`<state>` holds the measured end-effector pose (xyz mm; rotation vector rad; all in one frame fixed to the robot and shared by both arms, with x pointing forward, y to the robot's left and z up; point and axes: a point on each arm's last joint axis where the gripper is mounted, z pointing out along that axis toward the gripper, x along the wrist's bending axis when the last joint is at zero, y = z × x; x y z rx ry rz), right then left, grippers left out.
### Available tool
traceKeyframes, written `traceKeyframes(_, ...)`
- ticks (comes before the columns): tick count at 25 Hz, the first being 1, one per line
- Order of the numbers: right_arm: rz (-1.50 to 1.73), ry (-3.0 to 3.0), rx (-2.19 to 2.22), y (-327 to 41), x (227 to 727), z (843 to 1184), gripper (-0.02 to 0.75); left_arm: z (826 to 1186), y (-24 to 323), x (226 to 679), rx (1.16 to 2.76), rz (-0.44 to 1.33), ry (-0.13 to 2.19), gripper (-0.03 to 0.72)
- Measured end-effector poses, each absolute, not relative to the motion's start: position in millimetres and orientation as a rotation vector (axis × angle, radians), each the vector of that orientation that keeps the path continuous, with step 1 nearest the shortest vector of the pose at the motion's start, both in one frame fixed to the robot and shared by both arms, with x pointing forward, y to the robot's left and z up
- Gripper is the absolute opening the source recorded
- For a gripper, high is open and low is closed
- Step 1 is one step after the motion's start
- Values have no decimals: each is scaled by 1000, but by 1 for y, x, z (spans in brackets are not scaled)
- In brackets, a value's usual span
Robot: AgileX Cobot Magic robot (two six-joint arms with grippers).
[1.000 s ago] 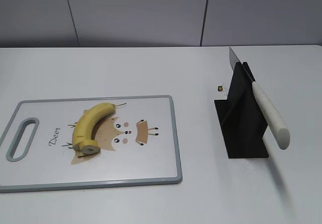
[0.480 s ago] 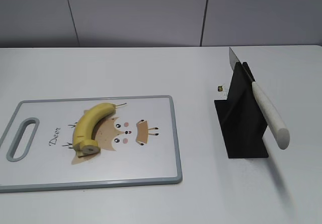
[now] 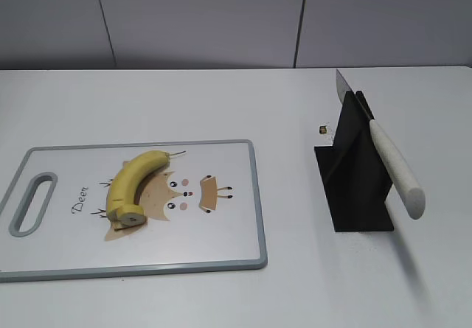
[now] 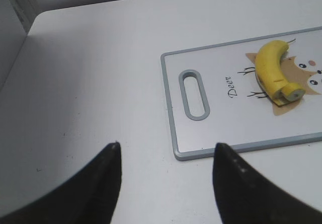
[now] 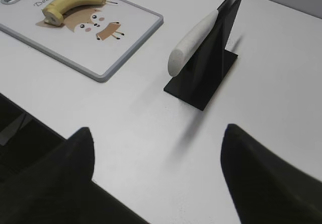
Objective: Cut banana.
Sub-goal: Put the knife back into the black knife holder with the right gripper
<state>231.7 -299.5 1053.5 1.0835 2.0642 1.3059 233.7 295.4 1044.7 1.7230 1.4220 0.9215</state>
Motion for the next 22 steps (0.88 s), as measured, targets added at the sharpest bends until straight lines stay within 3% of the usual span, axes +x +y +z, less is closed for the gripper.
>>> traceKeyframes(22,1169,1831,1314,-297,232,1054,591,1045,295,234,1723,922,1422,552)
